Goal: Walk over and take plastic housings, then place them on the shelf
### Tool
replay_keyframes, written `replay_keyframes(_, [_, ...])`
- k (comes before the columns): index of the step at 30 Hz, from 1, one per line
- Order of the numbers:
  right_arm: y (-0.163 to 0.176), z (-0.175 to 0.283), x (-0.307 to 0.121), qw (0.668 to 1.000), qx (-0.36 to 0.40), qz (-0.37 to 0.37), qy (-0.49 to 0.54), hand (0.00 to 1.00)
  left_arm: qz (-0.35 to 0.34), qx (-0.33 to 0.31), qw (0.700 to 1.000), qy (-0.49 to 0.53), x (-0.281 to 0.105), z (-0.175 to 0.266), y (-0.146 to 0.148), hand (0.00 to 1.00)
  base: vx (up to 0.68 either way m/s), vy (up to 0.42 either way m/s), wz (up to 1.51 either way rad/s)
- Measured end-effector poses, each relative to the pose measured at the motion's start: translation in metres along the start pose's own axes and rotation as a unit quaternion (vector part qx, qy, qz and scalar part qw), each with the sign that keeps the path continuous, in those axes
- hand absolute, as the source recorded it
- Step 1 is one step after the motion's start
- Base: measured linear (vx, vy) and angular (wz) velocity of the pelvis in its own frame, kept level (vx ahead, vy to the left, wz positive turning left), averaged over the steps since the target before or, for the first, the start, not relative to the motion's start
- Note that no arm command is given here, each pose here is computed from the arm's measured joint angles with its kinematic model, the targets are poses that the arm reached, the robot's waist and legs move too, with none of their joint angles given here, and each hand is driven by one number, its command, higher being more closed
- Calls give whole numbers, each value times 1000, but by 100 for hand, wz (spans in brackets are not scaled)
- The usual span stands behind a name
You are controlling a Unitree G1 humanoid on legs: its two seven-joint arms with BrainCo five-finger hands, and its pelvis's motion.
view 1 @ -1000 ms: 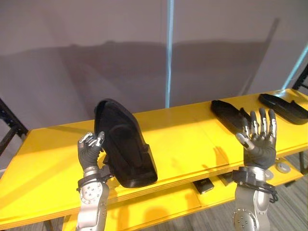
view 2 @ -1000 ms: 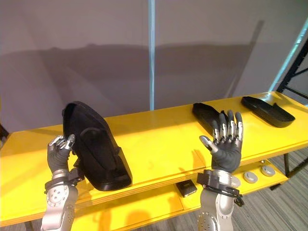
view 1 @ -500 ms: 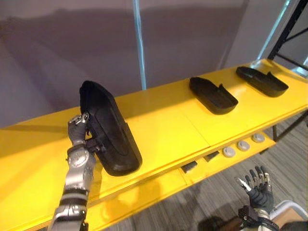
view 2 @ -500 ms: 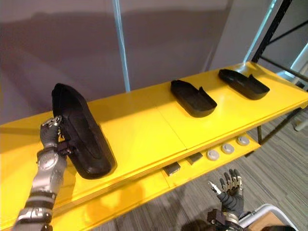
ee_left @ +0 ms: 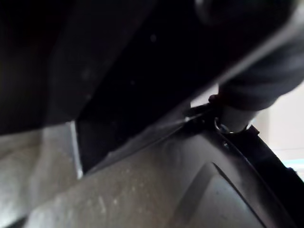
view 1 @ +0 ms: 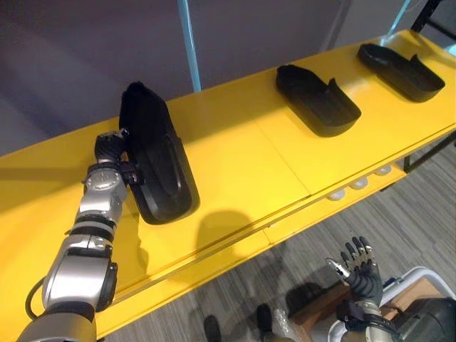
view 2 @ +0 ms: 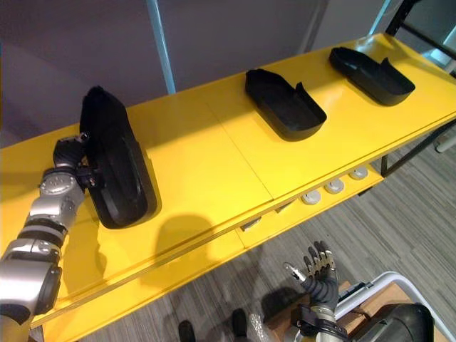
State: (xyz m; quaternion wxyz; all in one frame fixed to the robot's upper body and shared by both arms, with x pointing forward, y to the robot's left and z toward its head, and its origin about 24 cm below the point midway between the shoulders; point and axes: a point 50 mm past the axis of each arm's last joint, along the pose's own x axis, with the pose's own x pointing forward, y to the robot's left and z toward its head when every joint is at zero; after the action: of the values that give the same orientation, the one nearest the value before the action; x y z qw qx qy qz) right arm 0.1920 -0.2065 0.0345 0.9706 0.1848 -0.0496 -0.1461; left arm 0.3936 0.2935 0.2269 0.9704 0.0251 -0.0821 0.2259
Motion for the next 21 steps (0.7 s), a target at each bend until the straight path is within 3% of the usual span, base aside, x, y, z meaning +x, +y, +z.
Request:
replay_keyframes(13, [13,4,1,999,-16,26,-13,0,1,-22,999,-24,7,32,-2,0,-9,22,-4])
replay_keyframes(18, [14,2,1,999,-25,28,-6,0,-36,-54,997,-37,5,41,-14,0,-19,32,3])
replay_keyframes(21, [14,0,1,999,-38,33,2,0,-78,-76,987,-120,-6,76,-29,0,-42,29,4])
